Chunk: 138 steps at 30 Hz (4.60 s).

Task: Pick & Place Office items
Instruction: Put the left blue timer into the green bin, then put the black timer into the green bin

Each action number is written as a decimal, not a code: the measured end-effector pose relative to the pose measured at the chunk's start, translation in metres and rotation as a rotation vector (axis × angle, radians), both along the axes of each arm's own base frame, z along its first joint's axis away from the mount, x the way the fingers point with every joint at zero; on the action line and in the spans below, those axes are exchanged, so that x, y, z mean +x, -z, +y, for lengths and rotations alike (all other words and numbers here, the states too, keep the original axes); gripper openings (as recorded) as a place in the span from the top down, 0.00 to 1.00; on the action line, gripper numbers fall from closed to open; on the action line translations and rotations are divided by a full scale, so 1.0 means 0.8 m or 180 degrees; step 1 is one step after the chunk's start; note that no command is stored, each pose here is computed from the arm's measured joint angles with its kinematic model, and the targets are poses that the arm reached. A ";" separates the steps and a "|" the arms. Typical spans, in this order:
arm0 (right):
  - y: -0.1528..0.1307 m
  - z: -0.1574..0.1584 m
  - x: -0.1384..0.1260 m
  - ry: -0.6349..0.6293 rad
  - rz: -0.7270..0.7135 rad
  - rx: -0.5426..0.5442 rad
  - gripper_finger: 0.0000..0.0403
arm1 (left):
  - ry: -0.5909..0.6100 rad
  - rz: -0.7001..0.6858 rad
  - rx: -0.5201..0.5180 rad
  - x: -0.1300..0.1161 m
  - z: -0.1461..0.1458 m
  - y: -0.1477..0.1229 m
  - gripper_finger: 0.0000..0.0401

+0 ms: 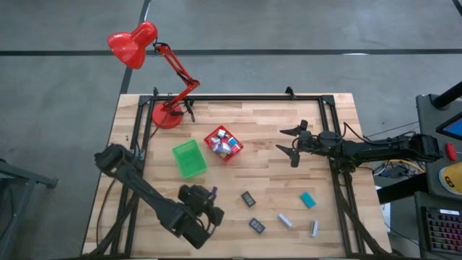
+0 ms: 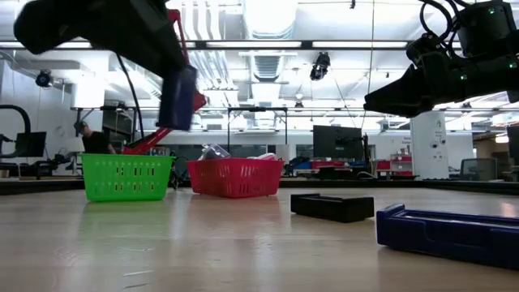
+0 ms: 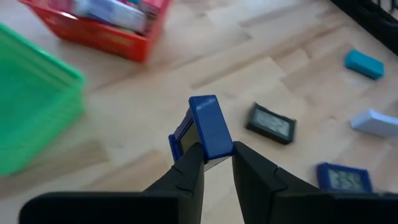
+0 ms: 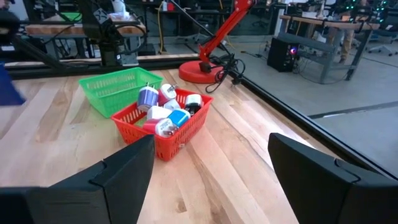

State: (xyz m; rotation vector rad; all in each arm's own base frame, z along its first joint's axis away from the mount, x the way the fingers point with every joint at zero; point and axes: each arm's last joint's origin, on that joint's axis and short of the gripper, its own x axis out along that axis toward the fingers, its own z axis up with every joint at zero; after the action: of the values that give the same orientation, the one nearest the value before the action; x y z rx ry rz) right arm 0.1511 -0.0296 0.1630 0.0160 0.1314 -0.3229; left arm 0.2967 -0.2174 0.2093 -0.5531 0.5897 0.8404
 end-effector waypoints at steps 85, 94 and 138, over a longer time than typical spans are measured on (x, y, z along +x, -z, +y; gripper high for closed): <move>0.000 0.000 0.000 -0.0001 -0.0003 -0.0001 0.25 | -0.0195 -0.0356 -0.0320 -0.145 0.191 0.067 0.51; 0.000 0.000 0.000 -0.0001 -0.0004 -0.0002 0.25 | -0.0119 -0.0383 0.0075 -0.122 0.182 0.000 0.51; 0.000 0.000 0.000 -0.0001 -0.0003 -0.0001 0.26 | 0.5460 -0.0147 0.1103 0.093 0.157 0.053 0.51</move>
State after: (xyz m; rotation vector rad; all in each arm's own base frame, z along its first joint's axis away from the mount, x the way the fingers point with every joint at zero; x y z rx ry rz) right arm 0.1512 -0.0296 0.1633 0.0158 0.1303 -0.3225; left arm 0.3710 -0.0921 0.1667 0.3355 0.6207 -0.7020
